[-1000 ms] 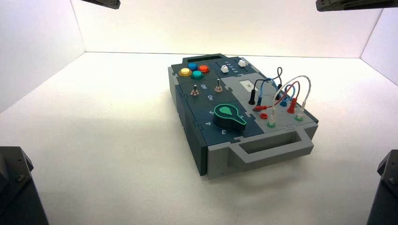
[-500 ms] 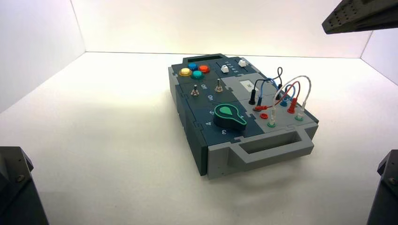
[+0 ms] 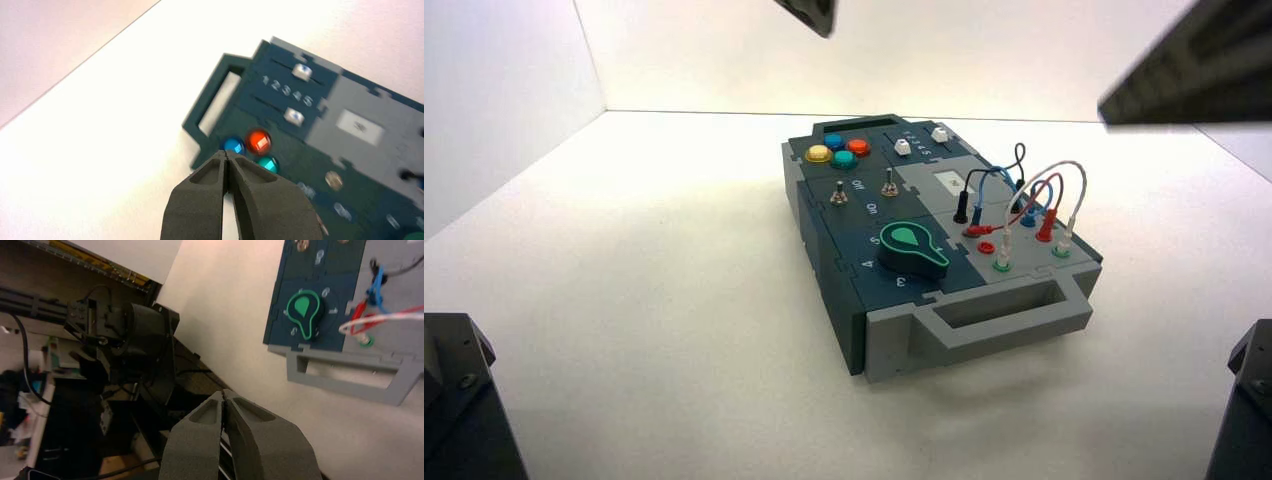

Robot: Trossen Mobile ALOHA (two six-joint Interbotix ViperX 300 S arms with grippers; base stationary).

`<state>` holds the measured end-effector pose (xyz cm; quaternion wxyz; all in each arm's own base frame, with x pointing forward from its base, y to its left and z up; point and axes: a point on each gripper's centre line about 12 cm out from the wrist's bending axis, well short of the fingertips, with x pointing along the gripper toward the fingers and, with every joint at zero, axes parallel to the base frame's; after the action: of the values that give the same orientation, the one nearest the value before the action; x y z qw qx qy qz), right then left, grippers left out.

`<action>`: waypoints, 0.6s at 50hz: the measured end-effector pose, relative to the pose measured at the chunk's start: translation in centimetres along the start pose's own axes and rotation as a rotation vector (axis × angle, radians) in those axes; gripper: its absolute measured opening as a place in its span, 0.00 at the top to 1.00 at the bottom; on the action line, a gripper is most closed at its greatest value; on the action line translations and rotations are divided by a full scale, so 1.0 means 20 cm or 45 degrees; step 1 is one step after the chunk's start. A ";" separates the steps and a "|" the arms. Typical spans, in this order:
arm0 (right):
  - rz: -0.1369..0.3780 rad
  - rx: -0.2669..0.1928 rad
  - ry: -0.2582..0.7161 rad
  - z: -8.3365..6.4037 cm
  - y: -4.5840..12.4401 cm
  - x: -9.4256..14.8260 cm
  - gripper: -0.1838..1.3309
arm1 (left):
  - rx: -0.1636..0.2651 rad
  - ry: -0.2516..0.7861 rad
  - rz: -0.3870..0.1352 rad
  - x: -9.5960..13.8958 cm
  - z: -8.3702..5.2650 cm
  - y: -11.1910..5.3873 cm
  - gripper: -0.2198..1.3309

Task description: Insert the red wire.

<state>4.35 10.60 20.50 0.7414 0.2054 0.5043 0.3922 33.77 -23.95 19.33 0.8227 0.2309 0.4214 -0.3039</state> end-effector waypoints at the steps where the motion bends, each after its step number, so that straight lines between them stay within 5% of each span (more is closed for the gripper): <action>1: -0.001 0.004 0.004 0.00 -0.01 0.00 0.97 | 0.002 0.004 -0.001 0.02 0.01 0.00 0.96; 17: -0.091 0.006 0.096 -0.02 -0.05 0.03 0.97 | 0.021 0.000 0.001 0.20 0.19 0.03 0.96; 30: -0.245 -0.027 0.281 0.12 -0.04 0.04 0.97 | 0.025 0.006 0.000 0.31 0.27 0.05 0.96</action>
<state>7.03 11.07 20.50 0.7177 0.1040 0.5959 0.3450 40.28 -28.62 17.24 0.8194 0.2395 0.4204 -0.3076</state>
